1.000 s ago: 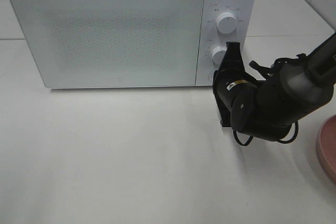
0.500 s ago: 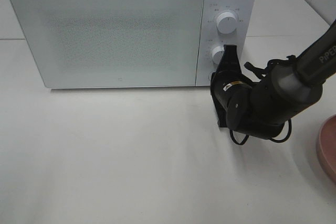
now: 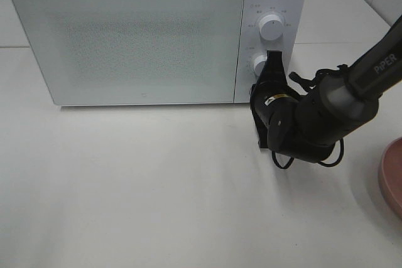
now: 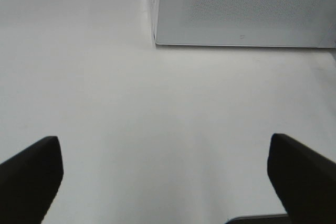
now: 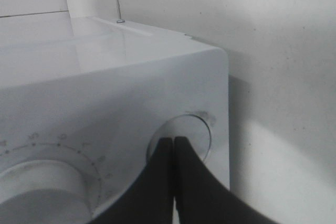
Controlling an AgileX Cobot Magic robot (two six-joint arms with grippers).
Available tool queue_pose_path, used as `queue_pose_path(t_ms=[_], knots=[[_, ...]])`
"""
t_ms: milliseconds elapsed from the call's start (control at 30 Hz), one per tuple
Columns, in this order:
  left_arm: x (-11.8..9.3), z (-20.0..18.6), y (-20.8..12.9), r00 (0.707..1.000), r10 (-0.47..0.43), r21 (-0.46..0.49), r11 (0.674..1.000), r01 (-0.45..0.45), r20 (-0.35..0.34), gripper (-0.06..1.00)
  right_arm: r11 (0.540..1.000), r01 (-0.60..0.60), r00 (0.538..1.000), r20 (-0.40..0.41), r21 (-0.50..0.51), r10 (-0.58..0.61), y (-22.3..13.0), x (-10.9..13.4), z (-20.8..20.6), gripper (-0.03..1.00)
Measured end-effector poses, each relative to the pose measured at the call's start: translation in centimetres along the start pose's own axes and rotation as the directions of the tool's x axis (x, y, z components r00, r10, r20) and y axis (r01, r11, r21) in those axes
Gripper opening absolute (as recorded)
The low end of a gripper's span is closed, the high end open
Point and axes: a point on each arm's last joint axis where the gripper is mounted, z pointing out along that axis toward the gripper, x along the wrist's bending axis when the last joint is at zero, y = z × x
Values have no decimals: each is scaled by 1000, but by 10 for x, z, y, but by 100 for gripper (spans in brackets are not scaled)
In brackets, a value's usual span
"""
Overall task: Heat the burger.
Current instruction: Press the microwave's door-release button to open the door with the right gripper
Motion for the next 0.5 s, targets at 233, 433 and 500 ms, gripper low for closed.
queue_pose_path(t_ms=[233,433,500], knots=[[0,0,0,1000,0,0,1000,0,0,98,1000,-3,1000,-17,-6,3,-1,2,2,1],[0,0,0,1000,0,0,1000,0,0,98,1000,-14,1000,-19,-18,14,-2,4,4,1],[0,0,0,1000,0,0,1000,0,0,98,1000,-9,1000,-19,-22,9,-3,4,4,1]])
